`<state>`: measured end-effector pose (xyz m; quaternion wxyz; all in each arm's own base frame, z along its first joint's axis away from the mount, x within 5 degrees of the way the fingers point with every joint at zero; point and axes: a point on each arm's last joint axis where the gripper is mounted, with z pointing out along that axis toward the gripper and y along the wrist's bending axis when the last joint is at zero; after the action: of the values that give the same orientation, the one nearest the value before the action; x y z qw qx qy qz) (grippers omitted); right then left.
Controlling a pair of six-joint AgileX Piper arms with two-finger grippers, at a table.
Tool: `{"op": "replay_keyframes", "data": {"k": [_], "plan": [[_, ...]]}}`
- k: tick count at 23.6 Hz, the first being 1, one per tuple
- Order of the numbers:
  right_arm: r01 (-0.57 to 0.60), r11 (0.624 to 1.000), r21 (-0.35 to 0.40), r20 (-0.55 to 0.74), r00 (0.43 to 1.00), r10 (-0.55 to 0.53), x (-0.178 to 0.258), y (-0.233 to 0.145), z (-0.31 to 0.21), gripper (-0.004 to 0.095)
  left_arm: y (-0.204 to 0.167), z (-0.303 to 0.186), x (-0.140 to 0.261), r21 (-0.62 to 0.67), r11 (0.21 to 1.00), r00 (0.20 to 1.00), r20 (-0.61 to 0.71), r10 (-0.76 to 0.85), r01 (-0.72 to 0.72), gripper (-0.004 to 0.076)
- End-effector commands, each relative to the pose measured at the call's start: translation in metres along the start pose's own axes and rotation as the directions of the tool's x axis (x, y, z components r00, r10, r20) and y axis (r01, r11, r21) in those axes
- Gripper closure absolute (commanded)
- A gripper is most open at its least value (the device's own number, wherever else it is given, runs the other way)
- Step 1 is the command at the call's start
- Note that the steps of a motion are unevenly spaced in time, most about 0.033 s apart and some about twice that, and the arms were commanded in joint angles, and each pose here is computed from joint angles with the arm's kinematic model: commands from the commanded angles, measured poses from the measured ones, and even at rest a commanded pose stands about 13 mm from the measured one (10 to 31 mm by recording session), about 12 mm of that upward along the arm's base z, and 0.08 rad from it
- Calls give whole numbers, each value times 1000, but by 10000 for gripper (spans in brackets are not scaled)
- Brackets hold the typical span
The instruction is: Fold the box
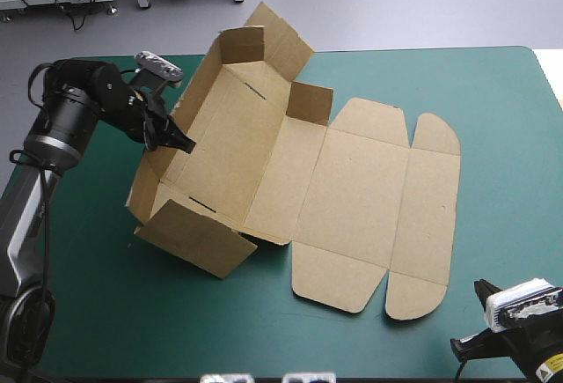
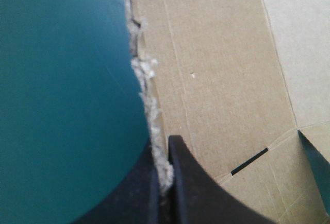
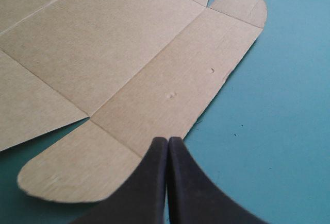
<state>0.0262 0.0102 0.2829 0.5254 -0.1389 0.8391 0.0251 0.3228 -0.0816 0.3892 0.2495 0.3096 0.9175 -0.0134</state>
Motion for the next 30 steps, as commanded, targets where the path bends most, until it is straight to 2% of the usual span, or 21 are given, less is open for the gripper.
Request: {"op": "replay_keyframes", "data": {"k": [1, 4, 8, 10, 11, 13, 16, 22, 27, 30], "plan": [[4, 1000, 27, 73, 997, -6, -12, -3, -3, 924, -33, -32, -10, -59, 970, 971, 20, 237, -236, 734], [4, 1000, 27, 73, 997, -6, -12, -3, -3, 924, -73, -33, -21, -114, 881, 888, -12, 460, -459, 734], [4, 1000, 27, 73, 997, -6, -12, -3, -3, 924, -100, -39, -29, -206, 779, 798, -23, 602, -593, 734], [4, 1000, 27, 73, 997, -6, -12, -3, -3, 924, -108, -42, -37, -277, 720, 747, 11, 665, -637, 734], [4, 1000, 27, 73, 997, -6, -12, -3, -3, 924, -114, -43, -42, -304, 671, 696, 35, 717, -676, 734], [4, 1000, 27, 73, 997, -6, -12, -3, -3, 924, -120, -46, -50, -371, 619, 638, 86, 765, -692, 734], [4, 1000, 27, 73, 997, -6, -12, -3, -3, 924, -123, -48, -58, -450, 556, 590, 77, 803, -698, 734], [5, 1000, 28, 73, 997, -7, -12, -3, -3, 924, -137, -51, -56, -436, 518, 541, 80, 837, -736, 734], [18, 999, 44, 69, 997, -21, -11, -4, -3, 924, -162, -63, -43, -410, 439, 453, 67, 889, -800, 734], [11, 999, 42, 73, 997, -14, -12, -4, -4, 922, -164, -60, -33, -421, 382, 417, 10, 909, -823, 734]]}}
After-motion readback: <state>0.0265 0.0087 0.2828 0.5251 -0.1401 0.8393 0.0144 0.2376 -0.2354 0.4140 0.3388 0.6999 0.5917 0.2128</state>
